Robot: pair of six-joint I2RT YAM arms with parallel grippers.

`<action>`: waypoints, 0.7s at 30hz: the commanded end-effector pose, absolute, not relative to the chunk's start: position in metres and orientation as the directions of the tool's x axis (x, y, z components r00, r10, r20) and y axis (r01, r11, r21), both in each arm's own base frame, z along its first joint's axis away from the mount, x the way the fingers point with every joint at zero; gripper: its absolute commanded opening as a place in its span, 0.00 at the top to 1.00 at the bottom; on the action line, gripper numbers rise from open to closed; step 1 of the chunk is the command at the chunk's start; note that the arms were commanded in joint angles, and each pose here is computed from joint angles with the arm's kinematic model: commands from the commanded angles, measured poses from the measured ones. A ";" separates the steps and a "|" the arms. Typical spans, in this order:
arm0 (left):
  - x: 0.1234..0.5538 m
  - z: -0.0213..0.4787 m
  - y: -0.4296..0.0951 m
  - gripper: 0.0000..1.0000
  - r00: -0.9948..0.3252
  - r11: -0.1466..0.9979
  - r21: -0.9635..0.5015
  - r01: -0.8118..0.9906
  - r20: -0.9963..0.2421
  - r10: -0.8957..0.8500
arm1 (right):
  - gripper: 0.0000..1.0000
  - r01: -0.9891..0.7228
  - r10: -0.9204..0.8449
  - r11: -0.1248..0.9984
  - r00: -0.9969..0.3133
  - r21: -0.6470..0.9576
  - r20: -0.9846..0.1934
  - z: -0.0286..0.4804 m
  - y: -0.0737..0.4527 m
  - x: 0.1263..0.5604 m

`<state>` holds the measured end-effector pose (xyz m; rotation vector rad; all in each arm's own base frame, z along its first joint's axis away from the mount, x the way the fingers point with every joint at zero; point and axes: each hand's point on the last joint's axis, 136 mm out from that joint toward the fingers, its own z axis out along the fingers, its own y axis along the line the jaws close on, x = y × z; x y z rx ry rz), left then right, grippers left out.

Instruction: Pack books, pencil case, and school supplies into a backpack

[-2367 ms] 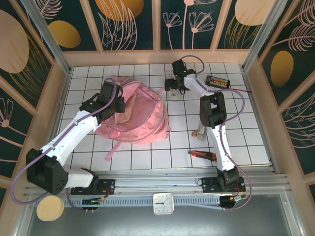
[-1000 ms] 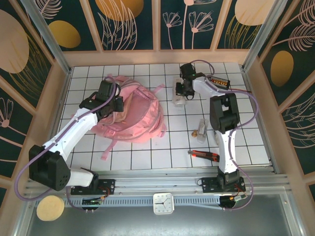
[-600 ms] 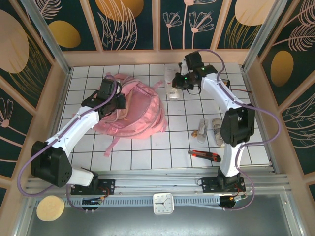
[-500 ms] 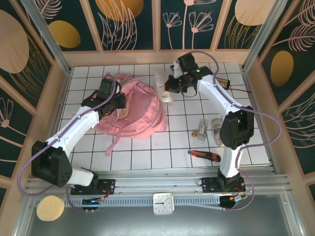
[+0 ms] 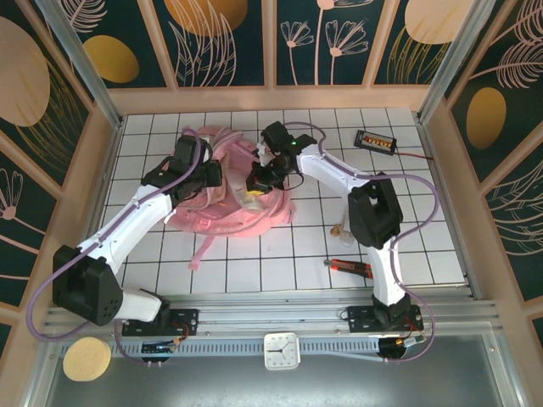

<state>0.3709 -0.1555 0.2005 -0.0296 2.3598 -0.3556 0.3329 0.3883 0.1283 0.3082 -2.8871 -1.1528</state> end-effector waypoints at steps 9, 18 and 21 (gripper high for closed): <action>0.362 0.250 -0.216 1.00 -0.675 0.876 -0.420 0.237 -0.720 -0.163 | 1.00 -0.113 0.042 0.694 -0.980 0.711 -0.197 0.140 0.434 0.406; 0.363 0.244 -0.217 1.00 -0.680 0.877 -0.427 0.222 -0.712 -0.175 | 0.83 -0.098 0.030 0.689 -0.986 0.718 -0.163 0.106 0.445 0.395; 0.363 0.239 -0.215 1.00 -0.681 0.882 -0.420 0.213 -0.711 -0.174 | 0.50 -0.136 0.022 0.675 -0.979 0.726 -0.204 0.125 0.439 0.394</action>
